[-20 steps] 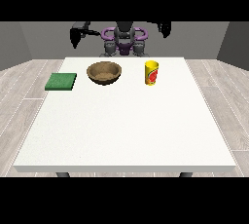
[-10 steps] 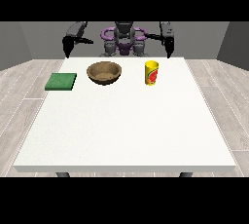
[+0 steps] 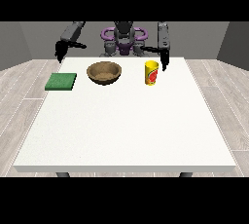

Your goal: Pick the cup and pour the ball into the bowl, then pick the bowl and place it on the pad

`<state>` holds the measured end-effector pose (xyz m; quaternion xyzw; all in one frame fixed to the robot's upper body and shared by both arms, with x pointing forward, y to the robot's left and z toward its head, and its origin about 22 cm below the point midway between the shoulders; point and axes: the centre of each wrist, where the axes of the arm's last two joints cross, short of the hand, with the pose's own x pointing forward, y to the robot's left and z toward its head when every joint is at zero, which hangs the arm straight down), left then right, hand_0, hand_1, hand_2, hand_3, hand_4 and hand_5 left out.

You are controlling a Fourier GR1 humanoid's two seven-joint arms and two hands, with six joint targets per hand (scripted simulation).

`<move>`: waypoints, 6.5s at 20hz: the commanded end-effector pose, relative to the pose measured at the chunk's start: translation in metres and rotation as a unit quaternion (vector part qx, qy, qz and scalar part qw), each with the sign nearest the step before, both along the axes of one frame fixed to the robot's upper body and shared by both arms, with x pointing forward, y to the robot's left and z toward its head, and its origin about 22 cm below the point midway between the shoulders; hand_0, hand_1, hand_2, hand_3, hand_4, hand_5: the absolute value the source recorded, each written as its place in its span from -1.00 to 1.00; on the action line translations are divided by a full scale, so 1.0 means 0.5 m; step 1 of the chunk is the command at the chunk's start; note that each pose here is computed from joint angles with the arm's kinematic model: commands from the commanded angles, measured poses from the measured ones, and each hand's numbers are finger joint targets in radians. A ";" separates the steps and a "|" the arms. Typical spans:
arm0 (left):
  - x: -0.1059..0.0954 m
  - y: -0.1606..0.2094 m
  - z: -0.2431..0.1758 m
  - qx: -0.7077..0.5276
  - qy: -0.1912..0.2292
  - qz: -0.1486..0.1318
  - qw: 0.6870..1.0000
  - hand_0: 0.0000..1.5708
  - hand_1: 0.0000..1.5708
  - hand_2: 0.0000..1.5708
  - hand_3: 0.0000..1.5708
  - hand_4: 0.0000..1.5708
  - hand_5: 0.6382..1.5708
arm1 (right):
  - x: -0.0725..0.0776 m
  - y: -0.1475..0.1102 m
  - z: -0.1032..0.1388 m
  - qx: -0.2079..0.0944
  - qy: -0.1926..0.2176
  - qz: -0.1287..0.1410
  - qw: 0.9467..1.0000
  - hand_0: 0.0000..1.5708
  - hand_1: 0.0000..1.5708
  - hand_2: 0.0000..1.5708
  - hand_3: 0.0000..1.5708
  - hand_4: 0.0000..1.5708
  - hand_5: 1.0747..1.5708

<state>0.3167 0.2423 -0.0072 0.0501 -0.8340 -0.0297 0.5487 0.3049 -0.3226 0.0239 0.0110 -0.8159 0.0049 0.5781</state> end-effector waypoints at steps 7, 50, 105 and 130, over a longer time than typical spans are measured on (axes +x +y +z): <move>0.045 0.001 -0.066 -0.006 -0.002 0.010 1.000 -1.00 -1.00 -1.00 -1.00 -1.00 0.32 | 0.013 -0.029 -0.028 0.006 -0.006 -0.002 1.000 -1.00 -1.00 -1.00 -1.00 -1.00 0.95; 0.075 -0.316 0.039 0.504 -0.027 0.078 0.860 0.37 0.37 1.00 1.00 0.23 1.00 | -0.107 -0.282 -0.119 0.015 0.116 -0.091 0.989 -1.00 -1.00 -0.93 -1.00 -1.00 0.92; 0.111 -0.228 0.203 0.453 -0.031 0.086 0.887 0.62 0.62 1.00 1.00 0.24 0.96 | 0.031 -0.130 -0.112 0.045 0.159 -0.071 0.984 -1.00 -1.00 -1.00 -1.00 -0.62 0.95; 0.101 -0.119 0.085 0.117 0.041 0.001 0.992 -1.00 -1.00 -1.00 -1.00 -1.00 0.95 | 0.029 0.051 -0.202 0.077 0.184 -0.007 0.980 -1.00 -1.00 -1.00 -1.00 -0.75 0.91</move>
